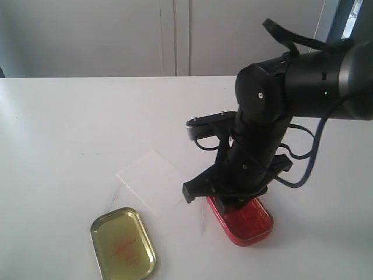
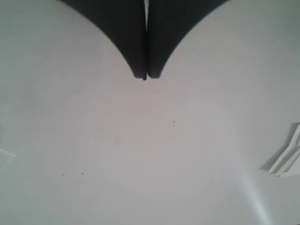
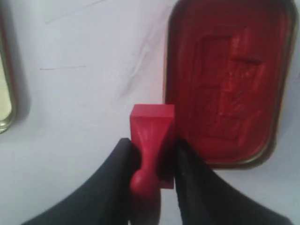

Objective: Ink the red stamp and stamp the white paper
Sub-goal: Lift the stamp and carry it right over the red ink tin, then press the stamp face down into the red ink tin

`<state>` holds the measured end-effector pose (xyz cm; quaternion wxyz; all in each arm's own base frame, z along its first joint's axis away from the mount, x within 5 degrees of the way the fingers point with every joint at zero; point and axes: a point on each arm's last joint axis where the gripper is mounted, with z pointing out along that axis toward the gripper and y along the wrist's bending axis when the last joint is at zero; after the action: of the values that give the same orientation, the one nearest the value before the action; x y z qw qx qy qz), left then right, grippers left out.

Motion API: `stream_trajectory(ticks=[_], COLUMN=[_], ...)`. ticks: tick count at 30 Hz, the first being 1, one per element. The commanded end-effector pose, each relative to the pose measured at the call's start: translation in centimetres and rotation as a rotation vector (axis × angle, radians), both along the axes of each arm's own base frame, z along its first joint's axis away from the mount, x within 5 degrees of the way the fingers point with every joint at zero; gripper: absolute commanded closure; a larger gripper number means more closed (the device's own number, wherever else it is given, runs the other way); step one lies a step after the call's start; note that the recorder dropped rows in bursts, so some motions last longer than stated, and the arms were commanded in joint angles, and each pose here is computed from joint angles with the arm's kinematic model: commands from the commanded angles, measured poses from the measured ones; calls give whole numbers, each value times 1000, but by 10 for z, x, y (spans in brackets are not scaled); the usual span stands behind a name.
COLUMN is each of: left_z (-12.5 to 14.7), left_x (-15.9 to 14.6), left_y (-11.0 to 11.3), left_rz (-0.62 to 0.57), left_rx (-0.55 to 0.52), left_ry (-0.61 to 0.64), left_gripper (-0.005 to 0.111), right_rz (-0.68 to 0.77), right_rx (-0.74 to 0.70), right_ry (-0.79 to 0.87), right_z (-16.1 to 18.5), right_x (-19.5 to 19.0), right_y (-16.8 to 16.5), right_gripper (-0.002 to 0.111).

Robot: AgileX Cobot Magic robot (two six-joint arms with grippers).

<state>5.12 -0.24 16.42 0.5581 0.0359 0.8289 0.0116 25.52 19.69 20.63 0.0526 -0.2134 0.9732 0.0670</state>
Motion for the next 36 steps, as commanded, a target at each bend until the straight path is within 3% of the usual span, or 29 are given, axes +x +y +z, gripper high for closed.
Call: stream_trajectory(ticks=[1,10,36], left_z=[0,0,0], left_x=[0,0,0], left_y=[-1,-1,-1], left_rz=[-5,-5,-5], left_rx=[-12,-12,-12], left_ry=[-4,-4,-4], left_gripper=[107,107,107], right_rz=[-18,-44,-8], right_rx=[-4,-33,-55], right_ry=[0,34,94], right_z=[0,-12,-51], right_x=[3,6,27], right_y=[-19,-47,-34], right_gripper=[108,108,108])
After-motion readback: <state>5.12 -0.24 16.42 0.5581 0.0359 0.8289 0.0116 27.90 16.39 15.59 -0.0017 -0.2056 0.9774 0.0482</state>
